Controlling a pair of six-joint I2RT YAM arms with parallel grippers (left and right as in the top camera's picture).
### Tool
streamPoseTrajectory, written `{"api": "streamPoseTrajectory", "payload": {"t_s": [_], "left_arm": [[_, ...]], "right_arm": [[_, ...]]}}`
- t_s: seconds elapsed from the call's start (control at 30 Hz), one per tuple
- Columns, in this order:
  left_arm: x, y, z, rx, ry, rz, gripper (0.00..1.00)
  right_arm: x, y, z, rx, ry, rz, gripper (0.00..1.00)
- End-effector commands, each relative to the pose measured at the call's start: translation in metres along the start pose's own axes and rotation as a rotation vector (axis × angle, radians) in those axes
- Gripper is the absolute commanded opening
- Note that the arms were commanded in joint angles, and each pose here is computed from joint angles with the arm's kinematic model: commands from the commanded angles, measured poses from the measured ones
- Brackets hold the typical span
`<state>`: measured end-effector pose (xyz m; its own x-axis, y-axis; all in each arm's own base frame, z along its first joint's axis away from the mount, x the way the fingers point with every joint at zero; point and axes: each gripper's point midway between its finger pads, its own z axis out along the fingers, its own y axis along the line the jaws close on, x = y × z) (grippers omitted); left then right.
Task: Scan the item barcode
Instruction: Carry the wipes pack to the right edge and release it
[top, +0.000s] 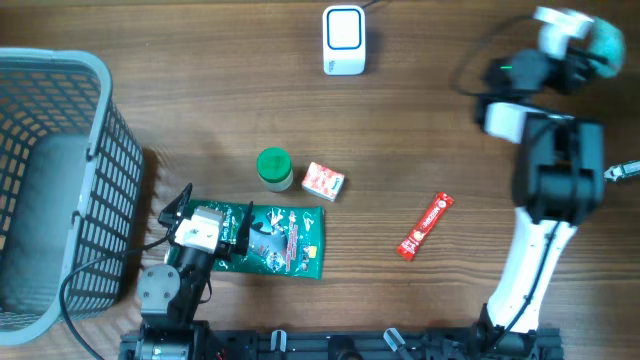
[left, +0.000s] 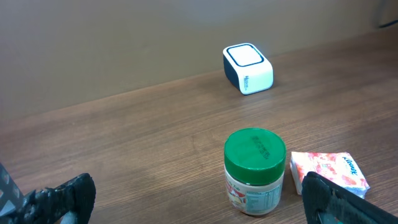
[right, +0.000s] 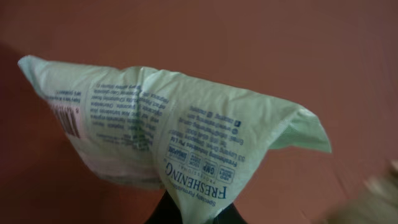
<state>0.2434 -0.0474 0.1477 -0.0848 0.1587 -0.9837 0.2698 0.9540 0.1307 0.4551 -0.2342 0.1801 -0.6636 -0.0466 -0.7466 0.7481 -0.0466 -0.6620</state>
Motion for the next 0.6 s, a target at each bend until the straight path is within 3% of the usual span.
{"api": "streamPoseTrajectory", "payload": {"t_s": [0.0, 0.03, 0.13, 0.2, 0.23, 0.3, 0.4, 0.57], "left_arm": [[0.001, -0.003, 0.000, 0.017, -0.002, -0.006, 1.00], [0.001, -0.003, 0.000, 0.017, -0.003, -0.006, 1.00], [0.000, -0.003, 0.000, 0.017, -0.003, -0.006, 1.00], [0.001, -0.003, 0.000, 0.017, -0.003, -0.006, 1.00], [0.001, -0.003, 0.000, 0.017, -0.003, -0.006, 1.00], [0.001, -0.003, 0.000, 0.017, -0.002, -0.006, 1.00], [0.001, -0.003, 0.000, 0.017, -0.002, -0.006, 1.00], [0.000, -0.003, 0.000, 0.017, -0.003, -0.006, 1.00]], "right_arm": [[0.040, -0.020, 0.039, 0.110, 0.150, 0.060, 0.04], [0.053, -0.023, 0.053, 0.136, 0.174, 0.067, 0.04], [0.076, -0.018, 0.072, 0.166, 0.208, 0.086, 0.29], [0.083, -0.007, 0.076, 0.137, 0.199, 0.057, 0.52], [0.082, -0.004, 0.076, 0.125, 0.192, 0.054, 0.71], [0.077, -0.008, 0.076, 0.136, 0.189, 0.089, 0.86], [0.046, -0.030, 0.062, 0.164, 0.173, 0.202, 0.86], [-0.065, -0.086, -0.007, 0.055, 0.057, 0.446, 0.86]]}}
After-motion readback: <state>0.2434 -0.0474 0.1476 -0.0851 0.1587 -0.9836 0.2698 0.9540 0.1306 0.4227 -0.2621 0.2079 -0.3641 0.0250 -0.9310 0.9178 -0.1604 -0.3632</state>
